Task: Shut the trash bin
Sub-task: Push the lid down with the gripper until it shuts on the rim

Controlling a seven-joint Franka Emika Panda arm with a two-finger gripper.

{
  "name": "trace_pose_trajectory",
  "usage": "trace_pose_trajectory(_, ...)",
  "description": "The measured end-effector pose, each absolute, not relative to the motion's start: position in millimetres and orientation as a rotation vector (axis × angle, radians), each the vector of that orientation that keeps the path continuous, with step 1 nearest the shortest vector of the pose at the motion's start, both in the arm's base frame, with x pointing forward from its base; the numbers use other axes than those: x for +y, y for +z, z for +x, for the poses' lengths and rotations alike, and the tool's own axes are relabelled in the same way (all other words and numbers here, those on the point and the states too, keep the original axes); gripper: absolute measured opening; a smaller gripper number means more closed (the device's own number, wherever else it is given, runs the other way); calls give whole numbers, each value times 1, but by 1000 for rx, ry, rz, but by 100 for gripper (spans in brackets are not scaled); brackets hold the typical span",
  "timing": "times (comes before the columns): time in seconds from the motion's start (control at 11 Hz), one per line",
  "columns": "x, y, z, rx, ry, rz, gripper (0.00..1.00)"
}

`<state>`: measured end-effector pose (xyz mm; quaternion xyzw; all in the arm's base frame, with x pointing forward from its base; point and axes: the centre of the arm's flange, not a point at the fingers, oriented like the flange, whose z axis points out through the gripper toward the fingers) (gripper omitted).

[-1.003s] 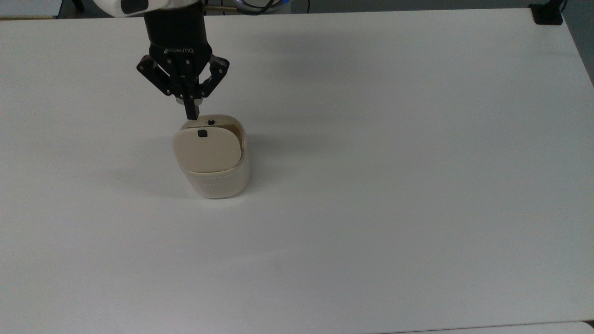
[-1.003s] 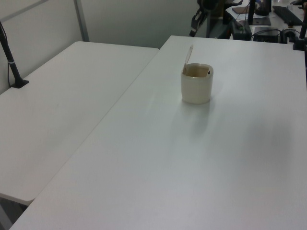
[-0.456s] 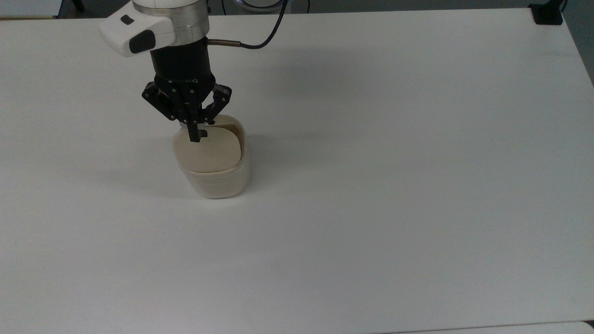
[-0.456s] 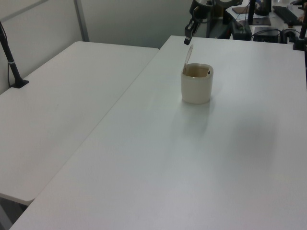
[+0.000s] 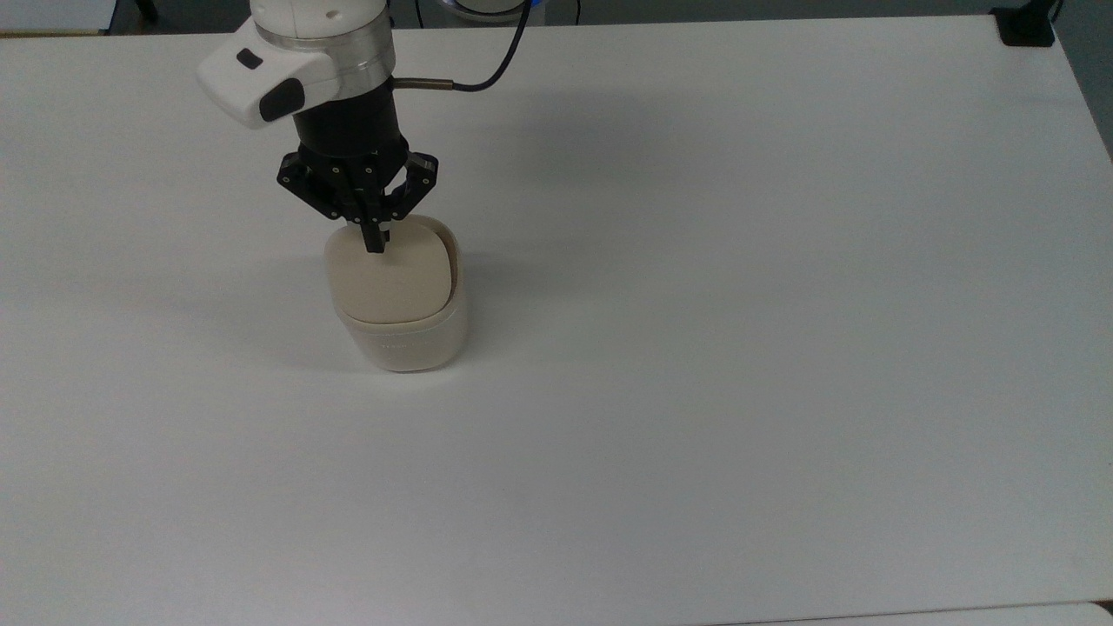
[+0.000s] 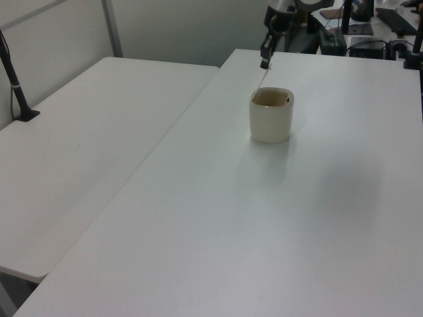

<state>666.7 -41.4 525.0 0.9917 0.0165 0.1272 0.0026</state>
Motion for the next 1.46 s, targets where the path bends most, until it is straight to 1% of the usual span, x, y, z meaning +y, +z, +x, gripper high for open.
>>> trace_pose_trajectory(0.27,-43,512,661,106,289,3125,1)
trace_pose_trajectory(0.64,-42,472,654,165,166,3131,1)
trace_pose_trajectory(1.0,-42,448,652,187,95,3126,1)
trace_pose_trajectory(1.46,-41,445,653,193,86,3122,1)
